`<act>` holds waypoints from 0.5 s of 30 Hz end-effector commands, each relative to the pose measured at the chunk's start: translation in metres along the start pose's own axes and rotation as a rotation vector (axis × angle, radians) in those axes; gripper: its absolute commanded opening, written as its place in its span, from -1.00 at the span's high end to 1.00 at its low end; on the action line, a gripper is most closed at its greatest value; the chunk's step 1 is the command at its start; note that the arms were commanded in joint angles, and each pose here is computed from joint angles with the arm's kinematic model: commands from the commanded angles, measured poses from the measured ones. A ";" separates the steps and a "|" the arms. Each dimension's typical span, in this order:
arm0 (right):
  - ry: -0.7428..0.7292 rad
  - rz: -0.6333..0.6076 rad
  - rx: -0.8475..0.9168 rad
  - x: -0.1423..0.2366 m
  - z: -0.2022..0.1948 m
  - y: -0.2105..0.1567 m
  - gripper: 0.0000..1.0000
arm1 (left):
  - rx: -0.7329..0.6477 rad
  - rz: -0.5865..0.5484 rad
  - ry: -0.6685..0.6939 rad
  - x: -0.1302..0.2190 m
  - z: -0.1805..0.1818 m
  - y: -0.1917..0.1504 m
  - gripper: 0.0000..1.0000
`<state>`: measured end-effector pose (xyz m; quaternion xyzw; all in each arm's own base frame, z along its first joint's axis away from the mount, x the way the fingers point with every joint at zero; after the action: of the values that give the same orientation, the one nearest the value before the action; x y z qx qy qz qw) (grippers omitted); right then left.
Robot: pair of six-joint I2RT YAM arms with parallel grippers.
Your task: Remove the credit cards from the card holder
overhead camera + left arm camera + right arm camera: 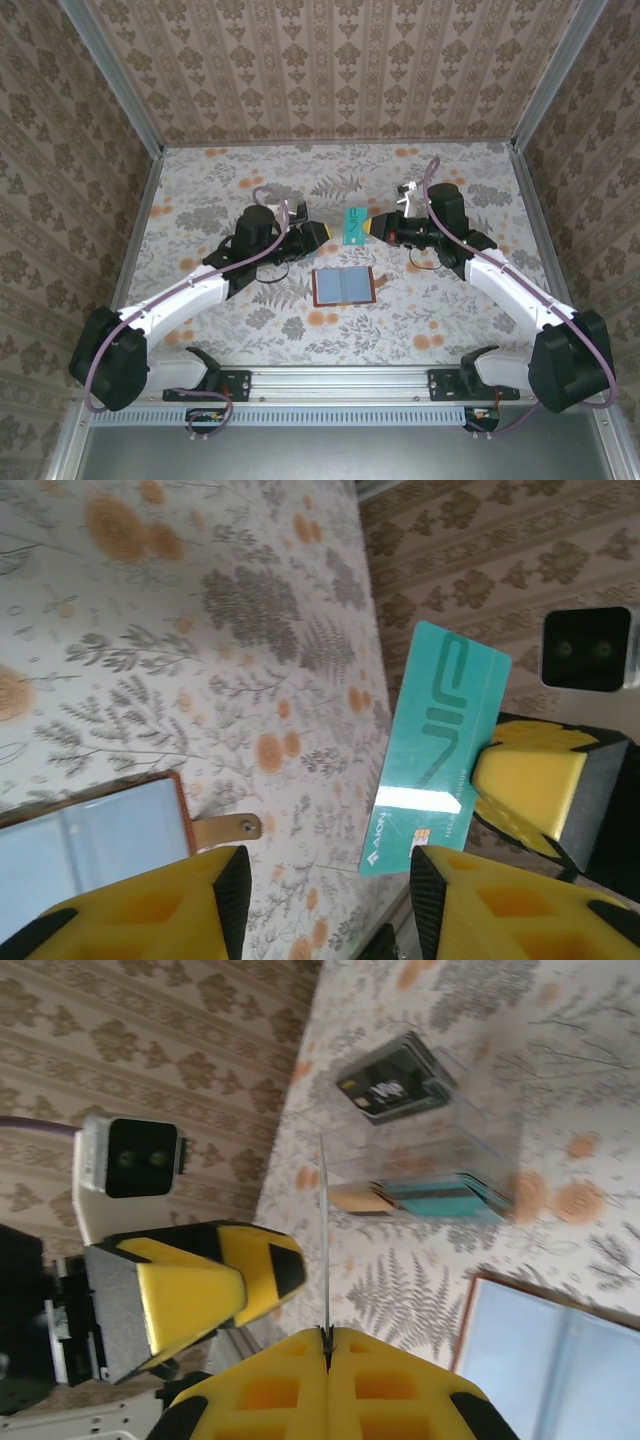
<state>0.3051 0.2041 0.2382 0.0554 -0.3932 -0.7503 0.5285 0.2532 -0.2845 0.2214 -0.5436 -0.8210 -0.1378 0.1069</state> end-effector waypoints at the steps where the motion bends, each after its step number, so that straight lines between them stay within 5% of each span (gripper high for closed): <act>1: 0.113 -0.032 0.018 -0.001 0.019 0.014 1.00 | 0.011 0.036 -0.115 -0.001 -0.020 -0.004 0.08; 15: 0.181 0.021 0.025 -0.010 0.031 0.000 1.00 | 0.004 0.072 -0.218 -0.003 -0.043 -0.005 0.48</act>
<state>0.2973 0.2238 0.2566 0.1137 -0.3632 -0.7387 0.5563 0.2534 -0.2993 0.2466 -0.5722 -0.8140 -0.0849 0.0525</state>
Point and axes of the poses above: each hand's point on the last joint's axis, 136 mm out from that joint toward the fingers, its own x axis back along the fingers, its own z axis along the line the jaws close on, y = z × x, the point moved 2 cm from there along x, back along the fingers, and after that the axes turned 15 degrees about x, right-handed, at the moved point
